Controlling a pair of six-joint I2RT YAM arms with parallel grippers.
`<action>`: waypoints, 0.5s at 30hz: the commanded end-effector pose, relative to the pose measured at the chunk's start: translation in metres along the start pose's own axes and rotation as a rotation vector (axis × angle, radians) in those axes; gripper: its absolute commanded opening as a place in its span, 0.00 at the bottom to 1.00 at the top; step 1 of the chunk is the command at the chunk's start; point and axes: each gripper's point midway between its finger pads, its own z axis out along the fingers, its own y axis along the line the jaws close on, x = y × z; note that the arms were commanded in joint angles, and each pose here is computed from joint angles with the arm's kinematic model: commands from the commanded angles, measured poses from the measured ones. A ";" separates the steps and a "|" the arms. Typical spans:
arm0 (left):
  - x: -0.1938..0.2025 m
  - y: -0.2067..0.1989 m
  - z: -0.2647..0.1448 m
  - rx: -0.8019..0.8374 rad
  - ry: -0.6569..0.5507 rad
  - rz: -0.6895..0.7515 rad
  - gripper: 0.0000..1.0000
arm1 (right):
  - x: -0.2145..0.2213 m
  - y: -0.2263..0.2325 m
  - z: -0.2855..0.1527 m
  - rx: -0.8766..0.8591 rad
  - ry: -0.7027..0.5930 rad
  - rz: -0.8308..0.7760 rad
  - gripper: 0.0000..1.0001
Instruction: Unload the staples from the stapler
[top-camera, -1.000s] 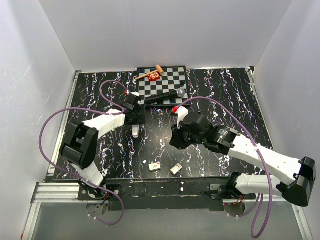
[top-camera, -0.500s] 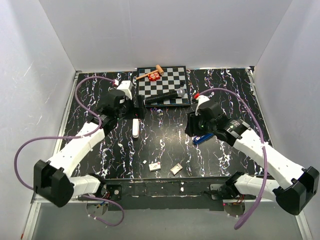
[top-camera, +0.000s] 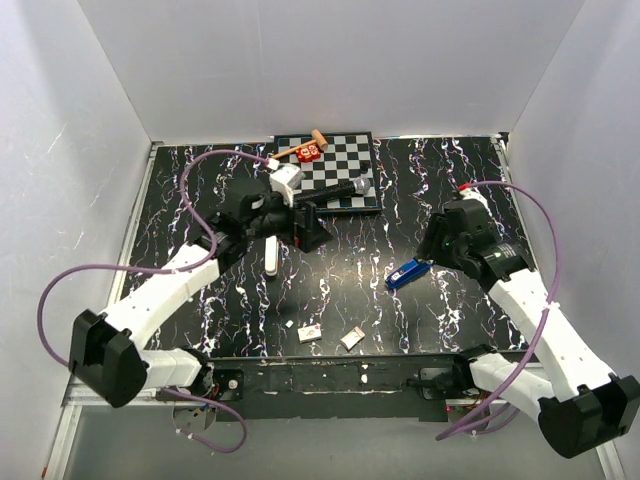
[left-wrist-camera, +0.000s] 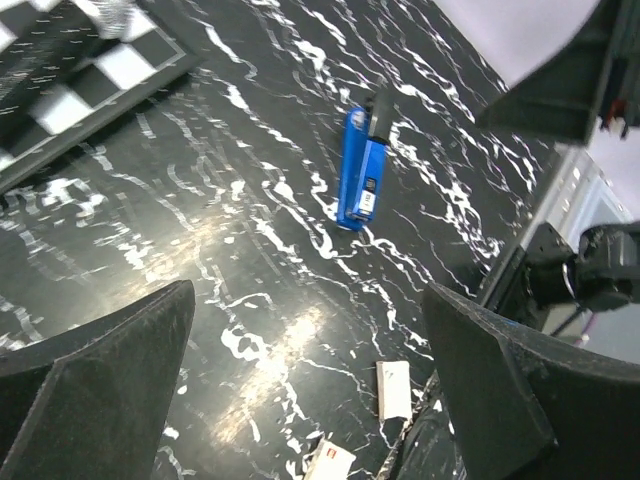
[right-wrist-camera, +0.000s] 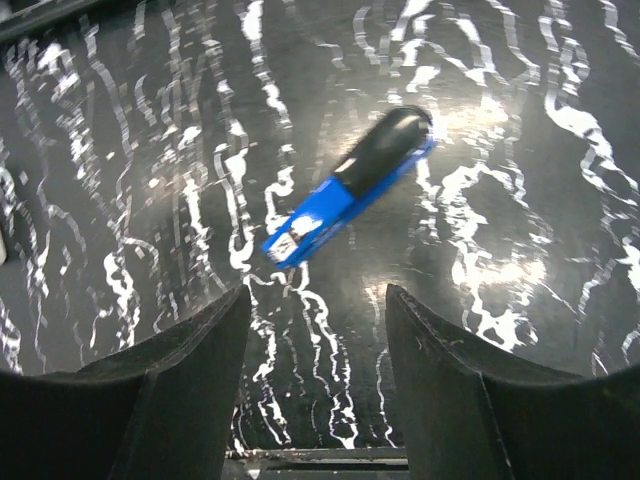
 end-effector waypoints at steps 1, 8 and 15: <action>-0.009 -0.039 0.027 0.130 0.015 0.116 0.98 | 0.000 -0.041 -0.001 0.145 -0.011 0.128 0.65; -0.002 -0.060 0.085 0.180 0.082 0.210 0.98 | 0.017 -0.067 -0.002 0.221 -0.021 0.263 0.67; 0.017 -0.079 0.141 0.193 0.132 0.329 0.98 | 0.024 -0.081 -0.016 0.254 -0.078 0.330 0.74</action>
